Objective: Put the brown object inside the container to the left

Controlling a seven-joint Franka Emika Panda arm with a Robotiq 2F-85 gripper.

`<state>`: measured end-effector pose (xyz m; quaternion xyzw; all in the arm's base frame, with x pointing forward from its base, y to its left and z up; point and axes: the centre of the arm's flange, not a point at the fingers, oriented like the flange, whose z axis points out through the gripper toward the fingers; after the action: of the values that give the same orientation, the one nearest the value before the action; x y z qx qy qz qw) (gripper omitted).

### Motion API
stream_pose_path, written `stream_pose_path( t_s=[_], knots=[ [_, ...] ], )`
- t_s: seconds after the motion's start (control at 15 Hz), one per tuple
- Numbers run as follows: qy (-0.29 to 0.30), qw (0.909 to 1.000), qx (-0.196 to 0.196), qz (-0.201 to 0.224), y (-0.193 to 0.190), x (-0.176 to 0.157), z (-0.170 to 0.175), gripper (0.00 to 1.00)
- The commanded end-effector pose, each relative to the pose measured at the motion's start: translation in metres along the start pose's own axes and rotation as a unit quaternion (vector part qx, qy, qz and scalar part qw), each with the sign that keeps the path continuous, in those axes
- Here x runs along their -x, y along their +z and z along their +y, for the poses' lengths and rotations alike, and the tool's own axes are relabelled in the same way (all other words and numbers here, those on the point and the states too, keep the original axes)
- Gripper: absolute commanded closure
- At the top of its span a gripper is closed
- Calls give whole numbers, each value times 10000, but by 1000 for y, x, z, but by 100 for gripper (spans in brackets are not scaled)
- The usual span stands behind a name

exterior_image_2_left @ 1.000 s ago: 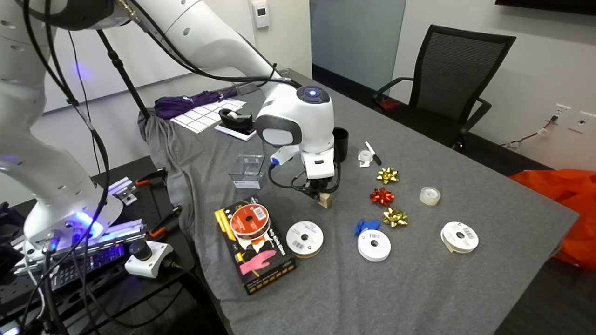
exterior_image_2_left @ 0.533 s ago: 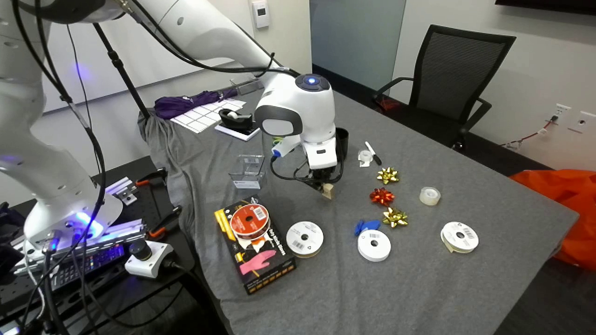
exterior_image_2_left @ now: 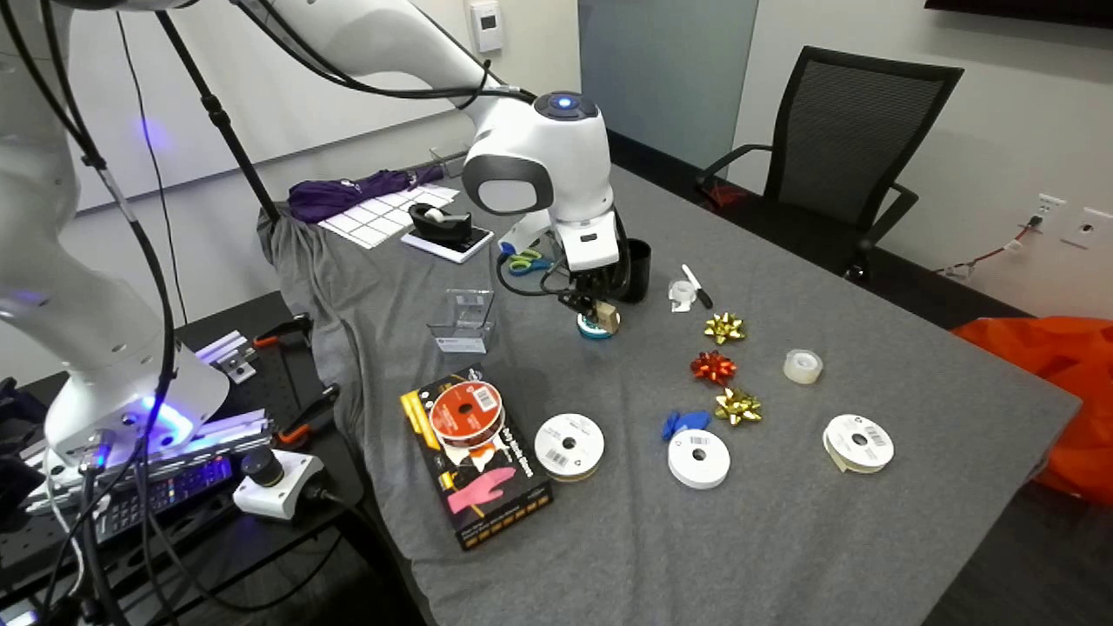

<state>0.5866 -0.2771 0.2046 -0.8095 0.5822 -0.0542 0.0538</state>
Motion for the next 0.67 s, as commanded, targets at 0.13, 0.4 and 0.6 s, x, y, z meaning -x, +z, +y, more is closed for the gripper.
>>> stream_pose_path(
  t_s=[0.13, 0.4, 0.6],
  knots=[
    [26, 10000, 27, -2, 1, -1, 4, 72],
    [-89, 9999, 28, -121, -18, 29, -13, 93],
    [-121, 9999, -24, -81, -28, 60, -38, 93]
  ],
)
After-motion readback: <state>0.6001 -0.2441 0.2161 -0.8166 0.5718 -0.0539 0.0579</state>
